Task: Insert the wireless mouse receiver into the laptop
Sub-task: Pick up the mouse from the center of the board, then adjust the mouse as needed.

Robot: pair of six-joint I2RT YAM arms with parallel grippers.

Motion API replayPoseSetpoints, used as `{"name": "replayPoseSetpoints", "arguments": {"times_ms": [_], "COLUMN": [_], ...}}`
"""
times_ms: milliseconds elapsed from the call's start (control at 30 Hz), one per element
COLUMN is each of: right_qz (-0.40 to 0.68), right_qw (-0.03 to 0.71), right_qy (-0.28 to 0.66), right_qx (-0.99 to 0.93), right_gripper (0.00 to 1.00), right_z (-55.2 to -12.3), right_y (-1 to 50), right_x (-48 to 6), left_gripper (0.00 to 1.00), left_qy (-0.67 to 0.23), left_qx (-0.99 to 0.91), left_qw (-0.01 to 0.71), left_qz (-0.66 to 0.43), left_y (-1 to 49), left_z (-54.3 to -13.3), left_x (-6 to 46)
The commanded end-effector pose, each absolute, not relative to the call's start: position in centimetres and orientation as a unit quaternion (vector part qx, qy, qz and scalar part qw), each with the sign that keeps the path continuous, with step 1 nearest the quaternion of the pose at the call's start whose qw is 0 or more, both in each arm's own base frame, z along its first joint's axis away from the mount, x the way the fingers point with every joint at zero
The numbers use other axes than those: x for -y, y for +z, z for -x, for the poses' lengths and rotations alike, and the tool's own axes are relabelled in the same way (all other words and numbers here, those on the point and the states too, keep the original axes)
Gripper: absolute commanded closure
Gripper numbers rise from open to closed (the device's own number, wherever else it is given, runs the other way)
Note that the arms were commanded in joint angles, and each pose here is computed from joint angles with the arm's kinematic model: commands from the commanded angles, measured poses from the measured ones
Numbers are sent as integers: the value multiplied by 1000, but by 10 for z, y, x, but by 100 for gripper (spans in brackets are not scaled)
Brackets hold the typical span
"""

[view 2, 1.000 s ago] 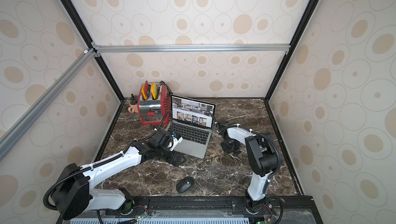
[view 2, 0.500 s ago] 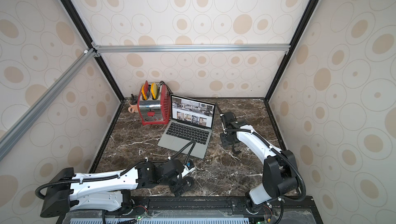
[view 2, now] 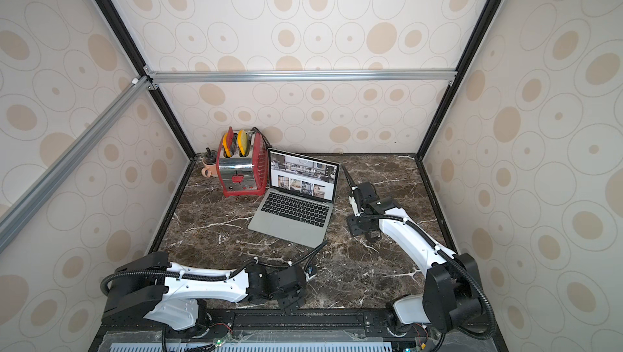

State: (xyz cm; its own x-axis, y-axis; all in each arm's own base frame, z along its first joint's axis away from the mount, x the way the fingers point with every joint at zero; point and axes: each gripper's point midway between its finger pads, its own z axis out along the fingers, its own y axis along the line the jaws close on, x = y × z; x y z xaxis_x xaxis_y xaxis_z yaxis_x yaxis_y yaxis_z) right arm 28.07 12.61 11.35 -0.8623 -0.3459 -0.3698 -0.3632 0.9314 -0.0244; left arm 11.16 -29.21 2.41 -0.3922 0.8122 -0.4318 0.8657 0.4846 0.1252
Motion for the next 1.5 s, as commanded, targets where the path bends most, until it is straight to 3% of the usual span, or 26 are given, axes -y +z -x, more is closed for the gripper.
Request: {"name": "replayPoseSetpoints", "arguments": {"times_ms": [0,133,367,533,700,800,900,1067,1467], "right_qz": [187,185,196,261,400,517,604,646,687], "right_qw": [190,191,210,304,500,582,577,571,537], "right_qy": [29,28,56,174,290,287,299,333,429], "right_qx": [-963,-964,-956,-900,-712,-558,-462,-381,-234], "right_gripper": [38,38,38,43,55,53,51,47,36], "right_z": [-278,-278,-276,-265,-231,-190,-155,-132,-90], "right_y": [114,115,128,163,218,240,239,241,268], "right_x": [-124,-121,-127,-165,-214,-236,-251,-266,-291], "left_gripper": [12,26,64,97,100,100,100,100,100], "left_qy": [-44,-42,-59,-195,-372,-465,-546,-608,-630], "left_qx": [-830,-835,-835,-842,-801,-769,-727,-676,-648], "left_qw": [238,231,233,222,246,215,166,101,69], "left_qz": [-502,-497,-494,-452,-400,-382,-381,-405,-423], "left_y": [20,15,33,97,200,240,261,275,276], "left_z": [-117,-115,-117,-128,-151,-158,-154,-139,-130], "left_x": [290,283,285,297,290,287,290,296,296]}}
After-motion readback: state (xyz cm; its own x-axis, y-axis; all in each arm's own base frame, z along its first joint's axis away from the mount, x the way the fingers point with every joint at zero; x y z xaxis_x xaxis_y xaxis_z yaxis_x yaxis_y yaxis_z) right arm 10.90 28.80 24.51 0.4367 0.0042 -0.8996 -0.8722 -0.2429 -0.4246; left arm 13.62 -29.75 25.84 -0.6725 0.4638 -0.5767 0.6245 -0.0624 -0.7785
